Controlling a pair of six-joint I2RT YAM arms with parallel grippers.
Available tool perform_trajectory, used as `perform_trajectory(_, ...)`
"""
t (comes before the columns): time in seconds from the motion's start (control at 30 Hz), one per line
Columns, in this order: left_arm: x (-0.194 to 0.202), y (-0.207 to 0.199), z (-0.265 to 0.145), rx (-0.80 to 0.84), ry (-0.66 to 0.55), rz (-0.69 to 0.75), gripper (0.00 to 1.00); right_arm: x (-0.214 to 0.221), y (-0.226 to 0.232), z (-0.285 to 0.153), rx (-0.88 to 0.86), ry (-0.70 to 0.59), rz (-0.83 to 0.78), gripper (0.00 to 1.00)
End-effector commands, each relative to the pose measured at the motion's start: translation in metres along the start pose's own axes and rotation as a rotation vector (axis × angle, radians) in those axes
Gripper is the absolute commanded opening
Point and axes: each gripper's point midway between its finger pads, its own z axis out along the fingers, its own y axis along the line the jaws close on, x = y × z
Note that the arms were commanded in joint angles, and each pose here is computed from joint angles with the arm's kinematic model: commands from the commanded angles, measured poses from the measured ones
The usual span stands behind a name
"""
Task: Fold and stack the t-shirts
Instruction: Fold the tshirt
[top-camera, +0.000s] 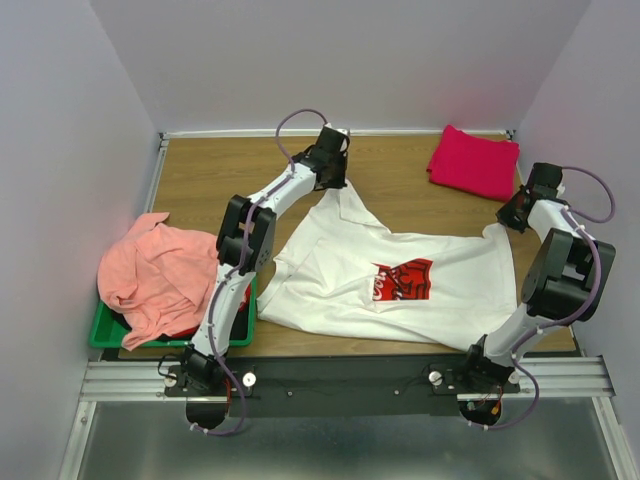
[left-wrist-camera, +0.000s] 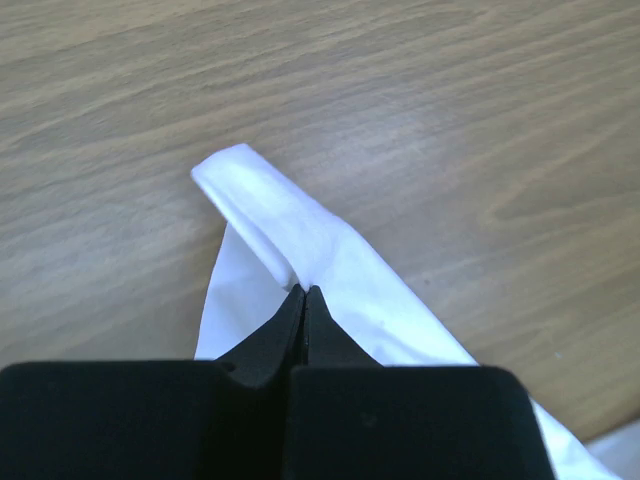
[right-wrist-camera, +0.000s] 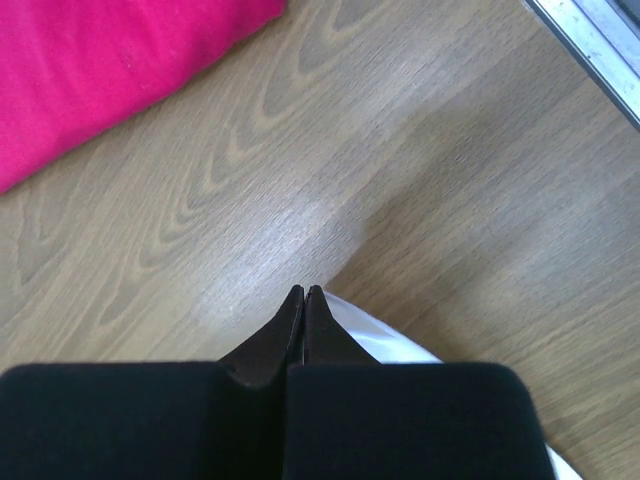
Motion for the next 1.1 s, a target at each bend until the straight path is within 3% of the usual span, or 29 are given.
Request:
perform_trajectory(0.0,-0.069,-0.031,-0.066,0.074,-0.208,-0.002,0.0,-0.01,0.002,-0.015,-0.024,-0.047,-0.004,0.0)
perform_trajectory(0.27,-0.039,-0.024,-0.093,0.086,-0.195,-0.002,0.0,-0.01,0.001,-0.041,-0.044,-0.094,-0.006,0.0)
perform_trajectory(0.5,-0.049,-0.008,-0.155,0.037,-0.356,-0.051,0.0,0.009,0.001,-0.067,-0.093,-0.117,0.005,0.0)
perform_trajectory(0.7,-0.058,0.002,-0.137,0.032,-0.333,-0.027,0.0,0.005,0.013,-0.073,-0.135,-0.123,-0.002,0.0)
perform_trajectory(0.9,-0.107,0.017,-0.125,0.038,-0.361,-0.031,0.0,-0.009,0.021,-0.061,-0.123,-0.123,-0.012,0.0)
perform_trajectory(1.07,-0.125,0.035,-0.1,0.027,-0.327,-0.005,0.0,-0.019,0.036,-0.045,-0.13,-0.109,-0.03,0.0)
